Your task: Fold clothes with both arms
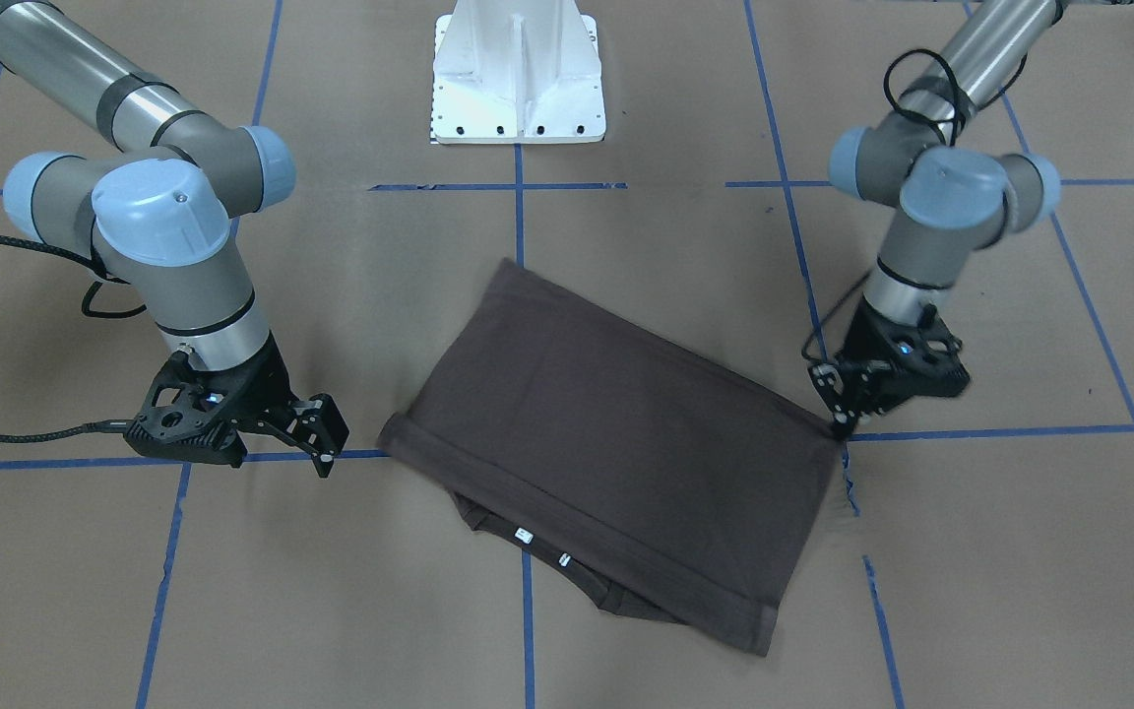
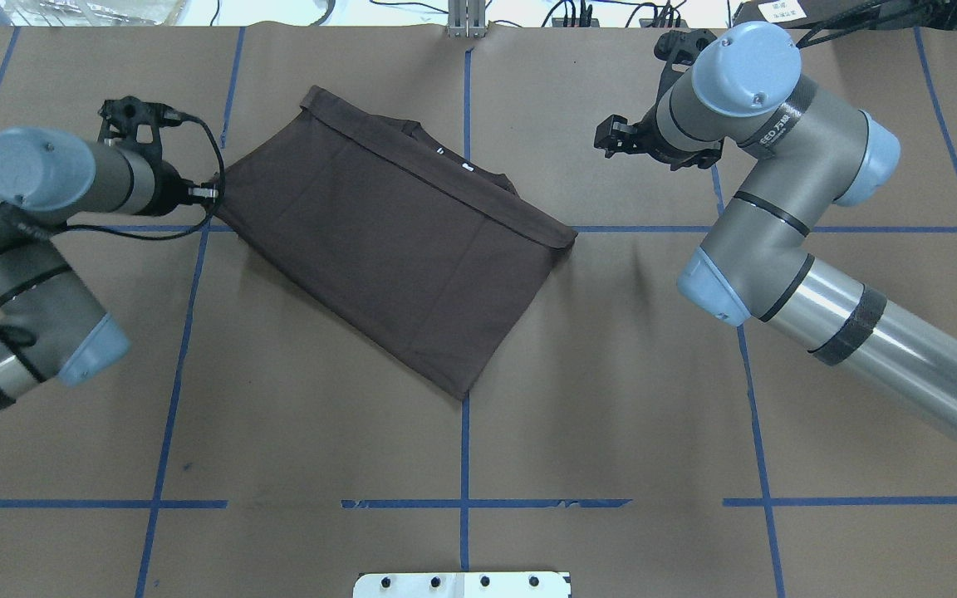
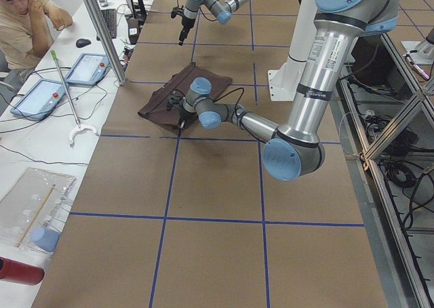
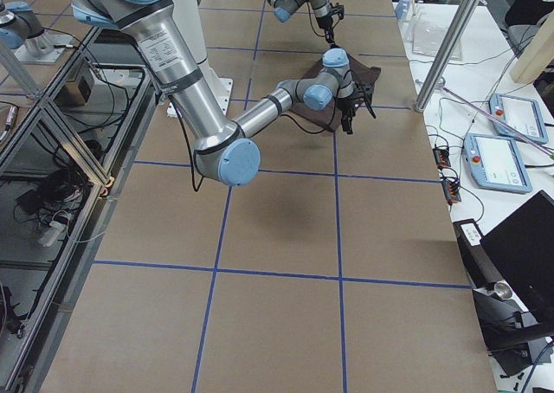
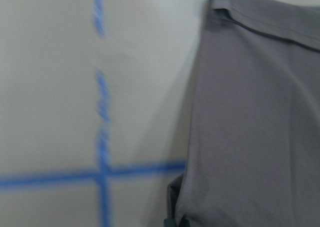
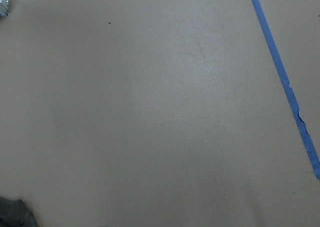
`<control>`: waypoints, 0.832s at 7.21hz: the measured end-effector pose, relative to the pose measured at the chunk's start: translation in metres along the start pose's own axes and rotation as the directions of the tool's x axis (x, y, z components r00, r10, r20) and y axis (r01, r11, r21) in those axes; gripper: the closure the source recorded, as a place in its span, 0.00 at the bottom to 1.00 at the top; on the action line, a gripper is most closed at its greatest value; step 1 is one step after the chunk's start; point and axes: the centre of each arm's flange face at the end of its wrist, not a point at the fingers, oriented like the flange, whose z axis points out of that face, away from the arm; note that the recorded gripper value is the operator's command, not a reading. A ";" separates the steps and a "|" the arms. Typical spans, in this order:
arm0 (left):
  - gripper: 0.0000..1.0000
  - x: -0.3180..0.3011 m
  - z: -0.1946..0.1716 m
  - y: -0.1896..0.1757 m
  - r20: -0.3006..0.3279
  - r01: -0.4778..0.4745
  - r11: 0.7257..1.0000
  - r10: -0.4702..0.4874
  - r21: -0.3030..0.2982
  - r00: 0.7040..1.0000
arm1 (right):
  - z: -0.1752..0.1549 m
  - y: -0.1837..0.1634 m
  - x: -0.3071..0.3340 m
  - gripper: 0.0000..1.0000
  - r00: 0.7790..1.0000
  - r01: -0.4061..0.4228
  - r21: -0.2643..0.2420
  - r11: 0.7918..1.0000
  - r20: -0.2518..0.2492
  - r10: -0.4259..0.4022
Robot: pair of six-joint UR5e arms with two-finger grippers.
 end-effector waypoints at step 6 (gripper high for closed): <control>0.00 -0.026 0.070 -0.144 0.081 -0.087 0.988 0.078 0.127 0.994 | -0.012 0.041 -0.084 0.28 0.995 -0.064 0.014 0.998 0.075 0.062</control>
